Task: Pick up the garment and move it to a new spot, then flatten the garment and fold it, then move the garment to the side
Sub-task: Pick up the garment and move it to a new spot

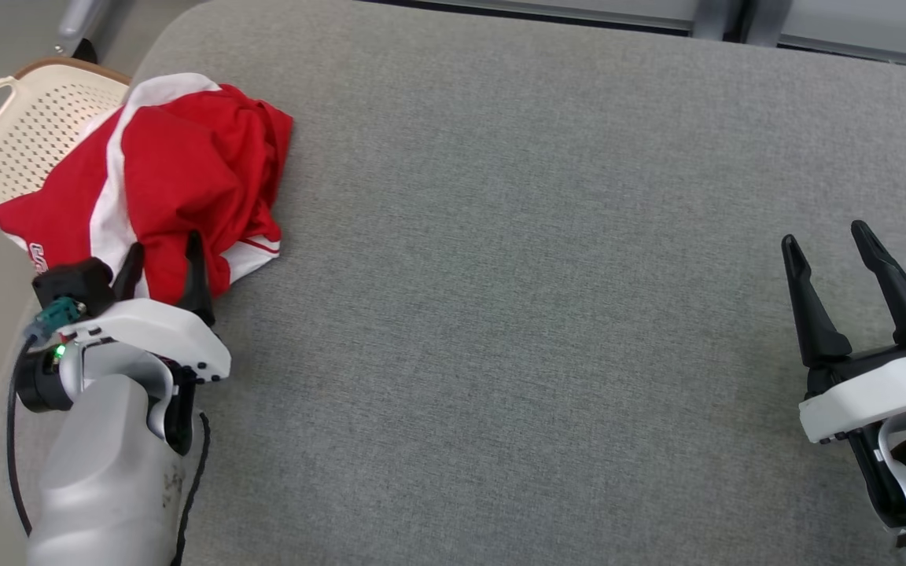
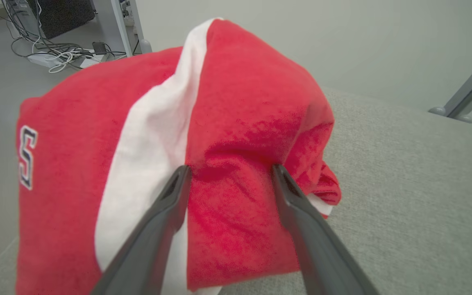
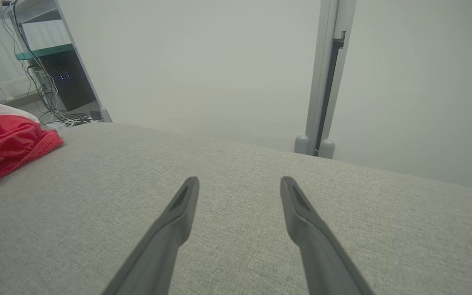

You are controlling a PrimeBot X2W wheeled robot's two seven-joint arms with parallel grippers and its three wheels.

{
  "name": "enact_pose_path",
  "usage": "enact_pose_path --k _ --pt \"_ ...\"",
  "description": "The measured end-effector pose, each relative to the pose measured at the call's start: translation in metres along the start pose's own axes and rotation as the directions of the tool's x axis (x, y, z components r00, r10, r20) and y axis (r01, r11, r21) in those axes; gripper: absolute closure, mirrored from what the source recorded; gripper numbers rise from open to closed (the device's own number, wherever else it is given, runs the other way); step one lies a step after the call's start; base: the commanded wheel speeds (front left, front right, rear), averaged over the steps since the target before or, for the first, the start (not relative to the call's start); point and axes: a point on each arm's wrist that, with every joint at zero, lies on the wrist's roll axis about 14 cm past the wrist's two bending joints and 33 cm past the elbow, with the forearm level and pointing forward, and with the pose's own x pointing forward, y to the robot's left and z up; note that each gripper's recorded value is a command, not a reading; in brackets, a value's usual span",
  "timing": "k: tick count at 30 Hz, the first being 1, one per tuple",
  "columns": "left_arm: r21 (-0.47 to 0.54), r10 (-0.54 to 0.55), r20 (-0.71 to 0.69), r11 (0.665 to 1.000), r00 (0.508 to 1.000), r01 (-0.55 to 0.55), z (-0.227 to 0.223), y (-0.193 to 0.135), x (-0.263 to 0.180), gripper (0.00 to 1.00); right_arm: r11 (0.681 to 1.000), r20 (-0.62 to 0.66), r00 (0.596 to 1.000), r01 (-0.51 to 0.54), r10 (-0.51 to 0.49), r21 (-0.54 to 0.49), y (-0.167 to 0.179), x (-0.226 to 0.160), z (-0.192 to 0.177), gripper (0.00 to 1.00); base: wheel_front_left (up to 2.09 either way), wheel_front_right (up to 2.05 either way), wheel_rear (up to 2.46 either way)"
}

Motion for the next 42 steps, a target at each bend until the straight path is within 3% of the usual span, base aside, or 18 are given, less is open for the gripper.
enact_pose_path --k 1,2,3,7,13,20,25,30,34,38,42 --pt "0.003 0.001 -0.009 1.0 1.0 -0.001 -0.001 0.0 0.004 0.18 1.0 -0.005 1.0 0.009 -0.009 0.003 -0.003 -0.001 -0.002 0.0 0.0 0.0 0.0" --pt "0.007 0.002 -0.016 1.0 1.0 -0.002 -0.001 0.0 0.007 0.67 1.0 -0.007 1.0 0.015 -0.015 0.004 -0.006 -0.002 -0.004 0.0 0.0 0.0 0.0" --pt "0.009 0.003 -0.019 1.0 1.0 -0.003 -0.001 0.0 0.009 1.0 1.0 -0.01 1.0 0.02 -0.02 0.007 -0.008 -0.002 -0.005 0.0 0.0 0.0 0.0" --pt "0.034 0.027 0.013 0.999 1.0 -0.028 0.012 0.01 0.008 1.0 1.0 -0.004 1.0 0.028 -0.028 0.008 -0.009 -0.002 -0.003 0.0 0.0 0.0 0.0" --pt "0.054 0.028 0.189 0.998 0.982 -0.039 0.066 0.018 -0.004 1.0 1.0 0.025 0.999 0.024 -0.024 0.006 -0.001 -0.005 0.01 0.0 0.0 0.0 0.0" --pt "0.093 -0.003 0.401 0.995 0.916 -0.037 0.121 0.021 -0.047 1.0 1.0 0.073 0.997 0.027 -0.028 0.012 0.014 -0.019 0.029 0.0 0.0 0.0 0.0" --pt "0.118 -0.064 0.476 0.993 0.877 0.009 0.128 0.003 -0.082 1.0 0.999 0.106 0.994 0.038 -0.039 0.009 0.022 -0.034 0.044 0.0 0.0 0.0 0.0" --pt "0.127 -0.153 0.478 0.986 0.865 0.104 0.111 -0.031 -0.107 1.0 0.997 0.119 0.99 0.071 -0.071 0.011 0.019 -0.054 0.049 0.0 0.0 0.0 0.0" --pt "0.159 -0.281 0.434 0.959 0.856 0.234 0.097 -0.077 -0.12 1.0 0.994 0.126 0.986 0.111 -0.111 0.005 0.011 -0.071 0.052 0.0 0.0 0.0 0.0" --pt "0.191 -0.421 0.399 0.907 0.814 0.376 0.092 -0.129 -0.126 1.0 0.988 0.133 0.979 0.156 -0.155 0.002 -0.001 -0.087 0.055 0.0 0.0 0.0 0.0" --pt "0.234 -0.573 0.375 0.819 0.729 0.524 0.094 -0.19 -0.13 1.0 0.978 0.141 0.968 0.209 -0.207 0.0 -0.017 -0.102 0.058 0.0 0.0 0.0 0.0"
